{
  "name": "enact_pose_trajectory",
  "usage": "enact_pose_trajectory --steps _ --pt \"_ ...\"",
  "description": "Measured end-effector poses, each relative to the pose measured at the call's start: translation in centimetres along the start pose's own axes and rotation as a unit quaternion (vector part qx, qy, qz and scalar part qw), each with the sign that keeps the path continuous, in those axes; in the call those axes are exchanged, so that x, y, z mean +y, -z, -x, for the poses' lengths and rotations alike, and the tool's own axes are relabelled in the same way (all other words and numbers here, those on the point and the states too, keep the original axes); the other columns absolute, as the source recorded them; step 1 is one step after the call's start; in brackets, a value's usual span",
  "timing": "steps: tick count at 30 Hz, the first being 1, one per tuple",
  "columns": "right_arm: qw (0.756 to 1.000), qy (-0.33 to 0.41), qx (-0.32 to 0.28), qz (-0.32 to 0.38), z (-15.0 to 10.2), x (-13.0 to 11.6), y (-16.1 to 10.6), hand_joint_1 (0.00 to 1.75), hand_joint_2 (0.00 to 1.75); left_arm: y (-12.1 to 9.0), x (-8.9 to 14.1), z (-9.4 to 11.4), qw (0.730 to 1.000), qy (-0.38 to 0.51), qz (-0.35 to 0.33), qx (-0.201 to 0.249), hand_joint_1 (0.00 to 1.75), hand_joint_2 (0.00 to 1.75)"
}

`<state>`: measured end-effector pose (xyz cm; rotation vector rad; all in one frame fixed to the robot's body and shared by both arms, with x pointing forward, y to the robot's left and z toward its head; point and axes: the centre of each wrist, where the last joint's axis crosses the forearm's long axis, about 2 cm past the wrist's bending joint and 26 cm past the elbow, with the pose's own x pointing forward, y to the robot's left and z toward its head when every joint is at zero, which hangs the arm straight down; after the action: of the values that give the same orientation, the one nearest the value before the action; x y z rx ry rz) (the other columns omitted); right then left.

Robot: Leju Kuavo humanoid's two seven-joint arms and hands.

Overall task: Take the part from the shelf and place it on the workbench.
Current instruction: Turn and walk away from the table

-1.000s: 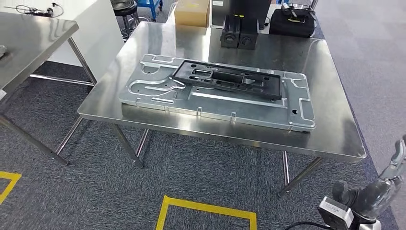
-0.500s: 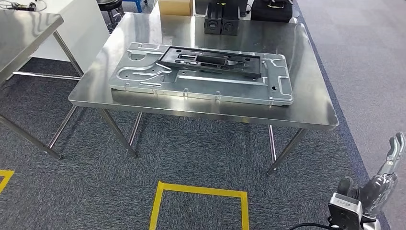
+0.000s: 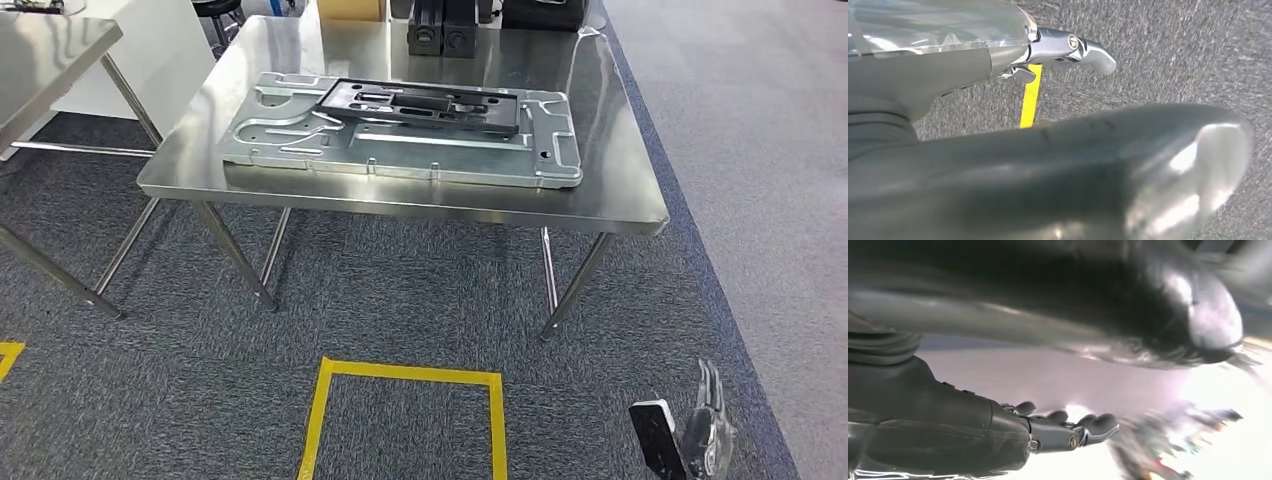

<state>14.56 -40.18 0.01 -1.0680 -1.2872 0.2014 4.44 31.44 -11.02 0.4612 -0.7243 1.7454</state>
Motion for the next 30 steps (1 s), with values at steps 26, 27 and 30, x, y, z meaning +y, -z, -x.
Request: enact_pose_trajectory --steps 26,27,30 --pt "0.819 -0.043 0.467 -0.332 7.0 6.6 -14.2 0.0 0.0 0.3 0.3 -0.5 1.0 0.002 -0.006 -0.005 0.0 0.0" --pt "0.816 -0.035 0.467 -0.339 6.9 6.7 -14.3 0.0 0.0 0.3 0.3 -0.5 1.0 0.001 -0.006 -0.005 0.0 0.0" --pt "0.812 -0.021 0.468 -0.346 6.7 6.9 -14.3 0.0 0.0 0.3 -0.1 -0.4 1.0 0.0 -0.004 -0.003 0.0 0.0"
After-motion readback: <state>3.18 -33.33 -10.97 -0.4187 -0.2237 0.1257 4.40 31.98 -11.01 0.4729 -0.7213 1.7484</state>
